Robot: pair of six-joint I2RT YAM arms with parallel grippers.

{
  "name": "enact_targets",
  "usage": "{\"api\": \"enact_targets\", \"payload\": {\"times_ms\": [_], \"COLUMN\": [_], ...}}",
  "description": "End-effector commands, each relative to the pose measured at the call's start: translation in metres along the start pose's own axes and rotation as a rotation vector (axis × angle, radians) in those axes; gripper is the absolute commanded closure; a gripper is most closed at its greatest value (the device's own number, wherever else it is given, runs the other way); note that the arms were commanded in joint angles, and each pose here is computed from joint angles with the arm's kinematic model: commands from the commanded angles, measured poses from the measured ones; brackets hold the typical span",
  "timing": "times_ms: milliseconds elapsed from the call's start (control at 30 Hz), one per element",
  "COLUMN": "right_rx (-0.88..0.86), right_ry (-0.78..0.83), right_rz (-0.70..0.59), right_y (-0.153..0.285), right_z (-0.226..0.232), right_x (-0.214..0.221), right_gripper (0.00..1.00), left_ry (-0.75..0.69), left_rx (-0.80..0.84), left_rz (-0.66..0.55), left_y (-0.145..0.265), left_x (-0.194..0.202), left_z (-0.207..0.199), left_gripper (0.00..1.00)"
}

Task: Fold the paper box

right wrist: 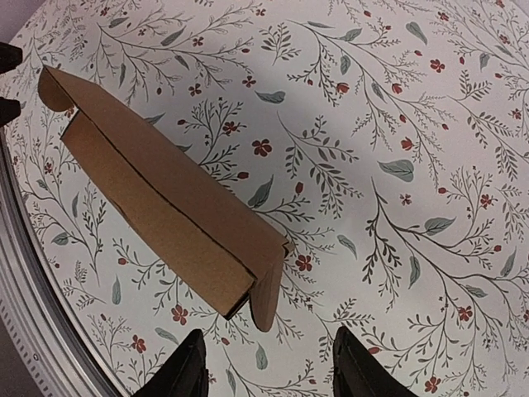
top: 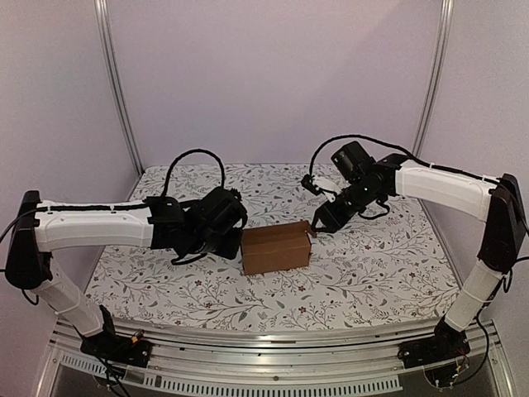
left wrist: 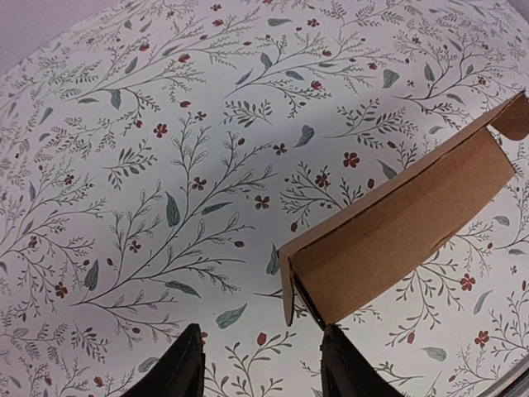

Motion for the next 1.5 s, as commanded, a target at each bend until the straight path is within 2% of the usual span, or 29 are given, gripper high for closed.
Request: {"api": "enact_targets", "payload": {"times_ms": [0,133,300,433,733,933,1167,1267,1433,1467], "right_rx": [-0.001,-0.001,-0.008,-0.026,-0.034,-0.034,-0.038,-0.048,-0.049,-0.049], "right_ry": [-0.023,-0.019,-0.034,-0.04,-0.055,-0.075,-0.099,-0.11,-0.16,-0.166], "right_rz": [0.046,0.061,0.072,0.079,0.098,0.115,0.125,0.13,0.138,0.138], "right_y": [-0.011,-0.016,-0.019,-0.021,-0.025,-0.024,-0.024,-0.025,-0.024,-0.024], "right_z": [0.001,0.002,0.002,0.005,0.007,0.008,0.009,0.01,0.011,0.012], "right_x": [0.003,0.005,0.002,0.001,0.0,0.001,-0.001,-0.001,-0.001,-0.001], "right_gripper": [0.52,0.58,0.73,0.79,0.87,0.89,0.94,0.94,0.97,0.98], "left_ry": [0.029,0.028,0.037,0.027,0.004,0.0,-0.007,-0.008,-0.009,-0.009], "left_rx": [-0.007,-0.006,0.008,0.015,0.009,-0.01,-0.029,-0.027,-0.002,0.0], "left_rz": [0.0,0.032,0.059,0.073,0.1,0.121,0.122,0.133,0.158,0.162], "left_y": [-0.006,-0.014,-0.022,-0.024,-0.029,-0.03,-0.031,-0.035,-0.039,-0.04], "left_x": [-0.008,-0.006,-0.006,-0.007,-0.005,-0.002,-0.001,0.0,0.001,0.001], "left_z": [-0.002,-0.002,-0.006,-0.009,-0.012,-0.009,-0.005,-0.006,-0.013,-0.014], "left_gripper": [0.53,0.61,0.73,0.79,0.86,0.8,0.82,0.85,1.0,1.0]}}
Point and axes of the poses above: each gripper's point midway between its finger pads, its own y axis back along the fingers, its own z axis along the line the jaws close on, x = y × z, the point moved 1 cm from there along y, back along the fingers, and after that the axes turned 3 degrees about y, right-handed, at the moved point
